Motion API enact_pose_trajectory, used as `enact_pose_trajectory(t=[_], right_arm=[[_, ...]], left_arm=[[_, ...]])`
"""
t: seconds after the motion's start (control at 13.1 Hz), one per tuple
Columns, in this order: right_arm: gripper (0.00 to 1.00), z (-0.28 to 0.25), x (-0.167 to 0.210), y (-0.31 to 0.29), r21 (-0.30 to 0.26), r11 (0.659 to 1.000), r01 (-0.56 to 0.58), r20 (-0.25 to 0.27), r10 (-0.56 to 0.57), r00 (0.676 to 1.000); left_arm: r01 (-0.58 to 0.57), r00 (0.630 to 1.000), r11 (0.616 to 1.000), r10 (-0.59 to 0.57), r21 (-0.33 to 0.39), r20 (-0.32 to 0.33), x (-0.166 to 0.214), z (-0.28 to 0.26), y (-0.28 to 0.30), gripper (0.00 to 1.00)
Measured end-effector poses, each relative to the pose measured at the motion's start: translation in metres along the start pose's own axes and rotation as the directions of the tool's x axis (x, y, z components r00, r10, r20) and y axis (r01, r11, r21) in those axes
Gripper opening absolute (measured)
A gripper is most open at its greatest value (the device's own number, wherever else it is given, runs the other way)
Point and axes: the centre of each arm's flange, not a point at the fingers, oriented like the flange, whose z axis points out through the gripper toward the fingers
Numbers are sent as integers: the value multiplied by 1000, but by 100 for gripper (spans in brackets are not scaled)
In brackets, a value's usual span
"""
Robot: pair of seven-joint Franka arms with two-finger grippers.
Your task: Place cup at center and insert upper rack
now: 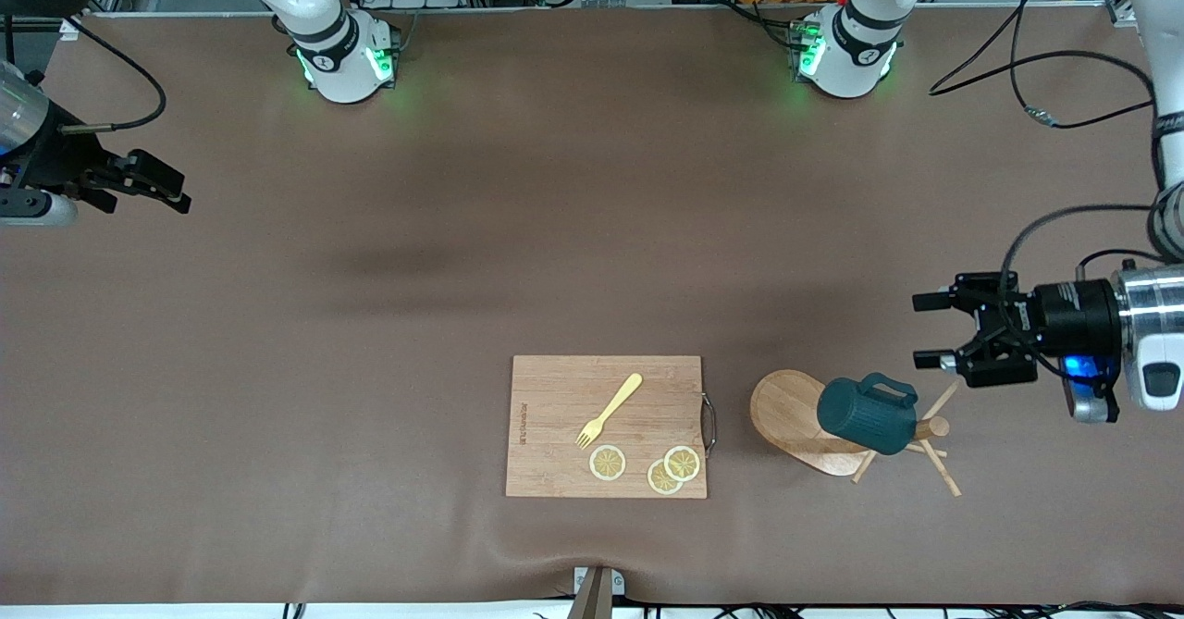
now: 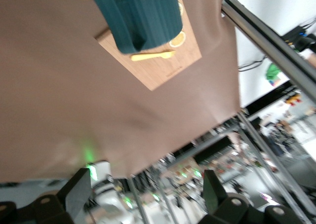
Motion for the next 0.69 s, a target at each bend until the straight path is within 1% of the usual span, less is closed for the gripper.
enact_pose_trajectory(t=[0.15, 0.23, 0.31, 0.46, 0.61, 0.69], right_arm=[[100, 0, 0, 0, 2, 1000, -1, -3, 1, 1000], [100, 0, 0, 0, 2, 1000, -1, -3, 1, 1000], [100, 0, 0, 0, 3, 1000, -1, -3, 1, 1000], [100, 0, 0, 0, 3, 1000, -2, -2, 2, 1000], [100, 0, 0, 0, 3, 1000, -1, -2, 1, 1000], [100, 0, 0, 0, 3, 1000, -1, -1, 1, 1000]], left_arm=[[-63, 995, 994, 71, 92, -75, -34, 2, 8, 100], [-85, 990, 987, 99, 134, -103, -49, 3, 10, 100], [-100, 983, 977, 126, 191, -134, -62, 5, 11, 100], [-127, 960, 938, 199, 324, -200, -89, 14, 11, 100], [-140, 931, 896, 264, 422, -252, -107, 24, 13, 100], [-135, 916, 868, 293, 477, -274, -110, 30, 11, 100]])
